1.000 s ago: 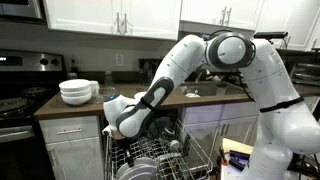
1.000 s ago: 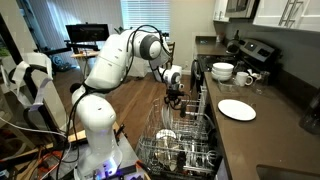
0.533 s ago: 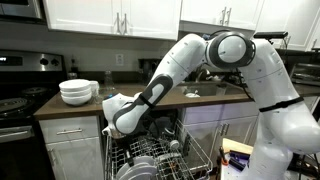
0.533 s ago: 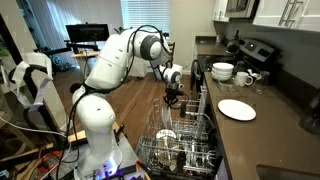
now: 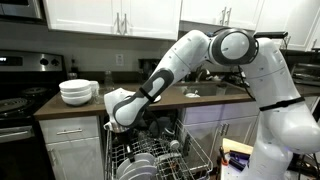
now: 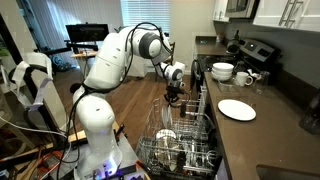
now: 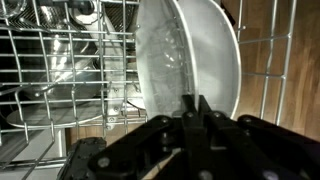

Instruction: Get the rightmost plate on the plate dryer and put it on top of the white plate

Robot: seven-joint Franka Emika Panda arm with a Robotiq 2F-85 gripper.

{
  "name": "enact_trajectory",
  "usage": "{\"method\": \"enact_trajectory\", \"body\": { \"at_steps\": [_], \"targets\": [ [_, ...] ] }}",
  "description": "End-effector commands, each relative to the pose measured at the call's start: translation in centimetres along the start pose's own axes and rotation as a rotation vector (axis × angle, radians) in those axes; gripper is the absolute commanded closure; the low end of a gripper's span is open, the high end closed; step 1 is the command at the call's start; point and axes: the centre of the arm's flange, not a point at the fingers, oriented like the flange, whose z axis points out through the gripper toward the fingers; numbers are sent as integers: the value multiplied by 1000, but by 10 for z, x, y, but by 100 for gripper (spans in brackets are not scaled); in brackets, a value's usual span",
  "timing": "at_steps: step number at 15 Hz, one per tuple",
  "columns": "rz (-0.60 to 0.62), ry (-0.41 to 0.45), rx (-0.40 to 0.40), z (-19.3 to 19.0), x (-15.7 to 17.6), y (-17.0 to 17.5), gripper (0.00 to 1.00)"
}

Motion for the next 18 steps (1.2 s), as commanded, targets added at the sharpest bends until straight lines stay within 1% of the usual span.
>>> {"method": "enact_trajectory", "body": {
  "at_steps": [1,6,10,14,18],
  "targets": [
    [22,-11,-17,-34,-11,-8,94],
    [54,-22,-60,-53,-11,-20,93],
    [105,-47,-103,-65,-10,-31,94],
    [154,-89,-162,-71,-8,-44,94],
    [209,-120,-247,-74,-6,-56,94]
  ]
}}
